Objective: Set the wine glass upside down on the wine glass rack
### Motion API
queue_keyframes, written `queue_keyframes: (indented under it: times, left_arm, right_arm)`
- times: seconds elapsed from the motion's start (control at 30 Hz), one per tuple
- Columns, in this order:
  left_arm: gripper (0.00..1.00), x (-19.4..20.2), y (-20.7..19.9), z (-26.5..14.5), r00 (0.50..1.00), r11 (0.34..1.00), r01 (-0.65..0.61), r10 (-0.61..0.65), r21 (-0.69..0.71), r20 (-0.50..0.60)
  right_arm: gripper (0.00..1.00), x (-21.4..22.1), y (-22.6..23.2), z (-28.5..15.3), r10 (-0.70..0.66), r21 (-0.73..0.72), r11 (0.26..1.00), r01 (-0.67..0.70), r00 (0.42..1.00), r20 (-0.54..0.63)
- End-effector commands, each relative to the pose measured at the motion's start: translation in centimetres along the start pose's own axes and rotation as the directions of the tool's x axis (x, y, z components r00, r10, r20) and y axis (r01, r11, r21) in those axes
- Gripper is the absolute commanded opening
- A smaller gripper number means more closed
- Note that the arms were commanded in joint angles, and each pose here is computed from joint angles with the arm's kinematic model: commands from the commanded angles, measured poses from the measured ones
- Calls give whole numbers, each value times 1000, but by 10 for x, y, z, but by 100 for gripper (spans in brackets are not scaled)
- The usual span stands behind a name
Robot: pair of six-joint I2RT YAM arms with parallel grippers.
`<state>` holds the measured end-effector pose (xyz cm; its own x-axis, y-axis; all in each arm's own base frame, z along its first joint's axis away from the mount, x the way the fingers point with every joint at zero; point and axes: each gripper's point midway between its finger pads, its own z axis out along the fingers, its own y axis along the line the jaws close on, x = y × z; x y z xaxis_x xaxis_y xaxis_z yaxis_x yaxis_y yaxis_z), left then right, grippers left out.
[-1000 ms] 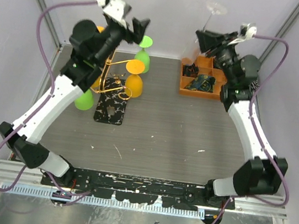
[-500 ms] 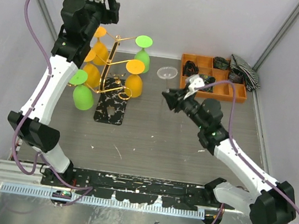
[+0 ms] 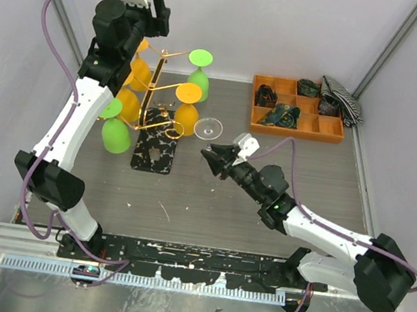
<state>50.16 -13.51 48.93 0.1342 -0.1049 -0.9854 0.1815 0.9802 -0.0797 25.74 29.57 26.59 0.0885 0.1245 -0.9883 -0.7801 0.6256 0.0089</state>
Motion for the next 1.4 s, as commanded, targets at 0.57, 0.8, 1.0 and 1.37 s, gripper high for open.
queue_keyframes:
  times: [0.57,0.8,1.0,1.37]
  left_arm:
    - [78,1,16,2,999,998,-8,11,-58,43]
    - [79,6,19,5,999,998,-10,12,-62,38]
    - [79,9,21,4,999,998,-8,10,-65,34]
    - [79,9,27,2,999,997,-7,10,-77,35]
  right_arm:
    - [6,-19,39,68,14,-37,999,-7,982,187]
    - [6,-3,50,82,8,-75,997,2,990,143]
    - [6,3,62,87,-8,-116,993,22,993,116]
    - [5,7,74,96,-64,-147,986,74,995,72]
